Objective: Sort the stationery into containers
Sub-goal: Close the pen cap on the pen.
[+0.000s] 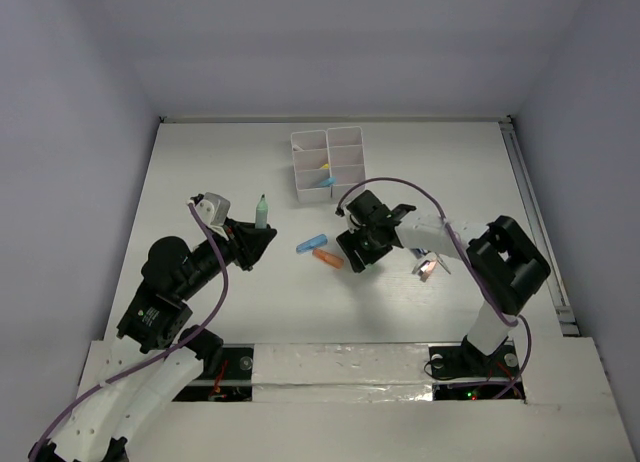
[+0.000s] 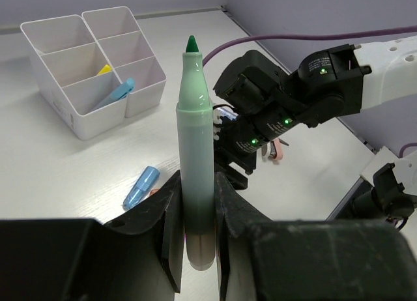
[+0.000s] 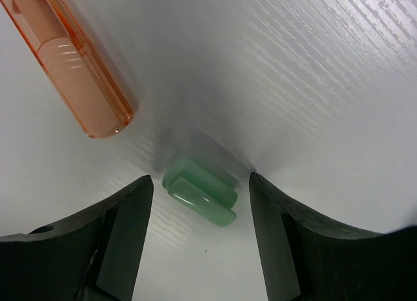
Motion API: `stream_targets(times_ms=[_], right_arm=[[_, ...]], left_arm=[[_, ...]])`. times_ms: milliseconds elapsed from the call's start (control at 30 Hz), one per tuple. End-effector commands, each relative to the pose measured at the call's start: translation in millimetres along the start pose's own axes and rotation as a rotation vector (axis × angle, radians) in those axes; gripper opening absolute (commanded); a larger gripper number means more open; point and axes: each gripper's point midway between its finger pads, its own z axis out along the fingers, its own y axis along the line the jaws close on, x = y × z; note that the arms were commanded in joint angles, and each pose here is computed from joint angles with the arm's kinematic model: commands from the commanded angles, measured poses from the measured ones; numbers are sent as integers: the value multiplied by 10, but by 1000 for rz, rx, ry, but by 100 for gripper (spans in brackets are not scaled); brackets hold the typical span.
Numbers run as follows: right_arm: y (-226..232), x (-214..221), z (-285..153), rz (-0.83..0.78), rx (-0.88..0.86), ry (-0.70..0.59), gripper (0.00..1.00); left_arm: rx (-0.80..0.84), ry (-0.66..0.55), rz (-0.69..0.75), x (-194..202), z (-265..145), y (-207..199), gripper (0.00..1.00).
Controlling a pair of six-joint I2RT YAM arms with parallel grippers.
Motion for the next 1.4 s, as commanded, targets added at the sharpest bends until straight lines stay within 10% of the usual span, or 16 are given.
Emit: stream_targets(times_ms=[0,833,1367], right_arm=[[-135,81,77,-50,49,54,67],[-5,22,189,-292,-34,72,57],[-85,-143,-21,-142,61,-88,0]], left_arm=[[23,-54,22,-141,14,-43,0],[31,-45,21,-132,41,-43,0],[26,-37,5,-106,65,-19,0]])
